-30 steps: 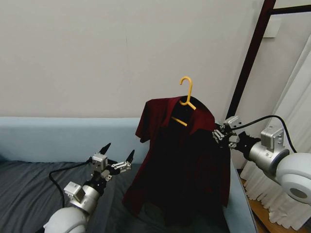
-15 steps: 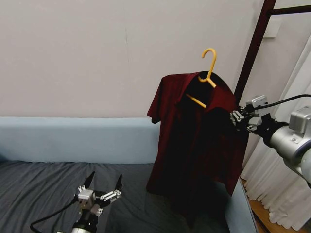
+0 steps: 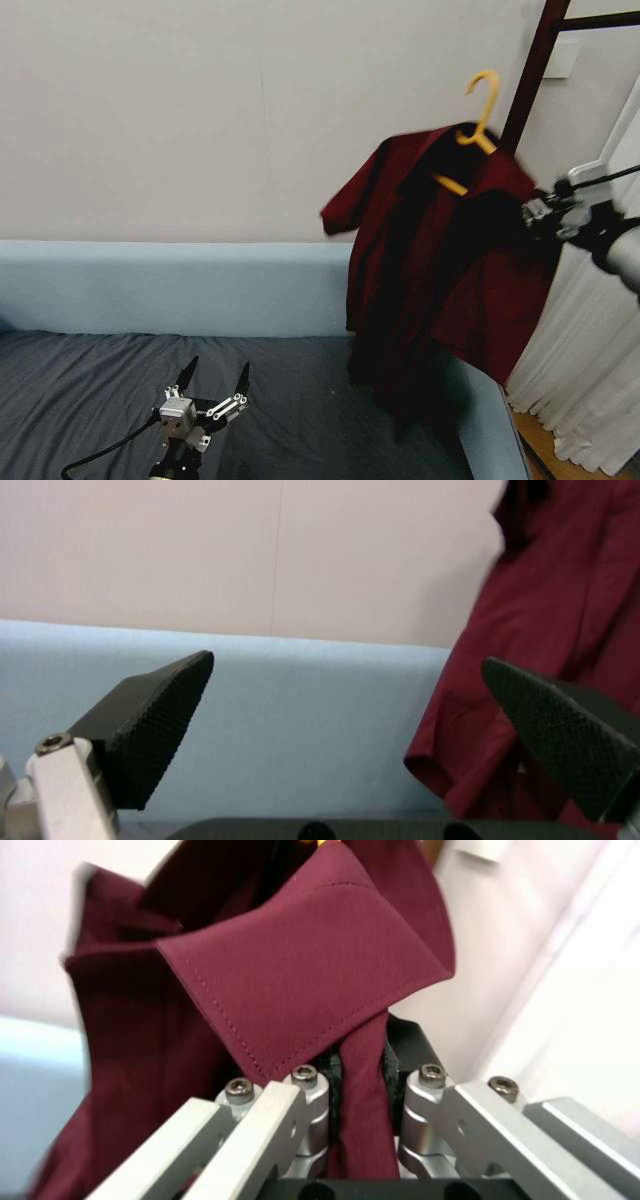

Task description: Pick up the clothes from the sofa and hang them on the clothes hanger.

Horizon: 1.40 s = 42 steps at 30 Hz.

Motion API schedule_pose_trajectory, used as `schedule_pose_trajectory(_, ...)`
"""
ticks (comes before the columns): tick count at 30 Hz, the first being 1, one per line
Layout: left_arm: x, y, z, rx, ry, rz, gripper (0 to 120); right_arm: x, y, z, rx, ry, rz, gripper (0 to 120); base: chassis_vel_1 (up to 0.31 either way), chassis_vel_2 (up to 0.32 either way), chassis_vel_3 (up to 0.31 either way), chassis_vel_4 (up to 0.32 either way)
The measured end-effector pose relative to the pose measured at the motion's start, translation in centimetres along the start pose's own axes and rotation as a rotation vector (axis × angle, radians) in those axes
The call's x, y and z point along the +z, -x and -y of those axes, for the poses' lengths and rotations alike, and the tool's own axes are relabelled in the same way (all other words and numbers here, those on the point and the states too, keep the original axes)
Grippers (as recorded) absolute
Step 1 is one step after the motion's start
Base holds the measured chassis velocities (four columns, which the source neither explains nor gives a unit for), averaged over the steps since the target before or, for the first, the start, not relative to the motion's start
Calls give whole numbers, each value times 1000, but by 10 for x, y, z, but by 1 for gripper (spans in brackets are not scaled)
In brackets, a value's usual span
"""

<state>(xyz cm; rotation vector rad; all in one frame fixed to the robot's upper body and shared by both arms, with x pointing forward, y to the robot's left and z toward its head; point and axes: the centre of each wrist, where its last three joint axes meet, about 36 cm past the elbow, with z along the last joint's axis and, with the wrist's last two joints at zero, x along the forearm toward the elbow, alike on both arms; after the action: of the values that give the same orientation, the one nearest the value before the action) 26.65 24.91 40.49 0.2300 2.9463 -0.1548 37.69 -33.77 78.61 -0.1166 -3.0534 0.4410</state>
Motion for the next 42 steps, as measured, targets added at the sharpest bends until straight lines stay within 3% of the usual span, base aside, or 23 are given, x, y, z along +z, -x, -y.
schedule_pose_trajectory(12, 0, 1, 0, 2, -1, -1, 100, -28, 7, 42, 198, -74, 6, 7, 0, 0, 0, 0)
schedule_pose_trajectory(22, 0, 1, 0, 3, -1, -2, 100, -6, 45, 79, 340, -242, -9, 7, 0, 0, 0, 0)
schedule_pose_trajectory(28, 0, 1, 0, 3, -1, -2, 100, 7, 59, 88, 343, -339, 4, 7, 0, 0, 0, 0)
schedule_pose_trajectory(36, 0, 1, 0, 4, -1, -2, 100, 13, 74, 118, 358, -342, -2, 7, 0, 0, 0, 0)
schedule_pose_trajectory(42, 0, 1, 0, 4, -1, -2, 100, 28, 89, 134, 289, -306, 56, 7, 0, 0, 0, 0)
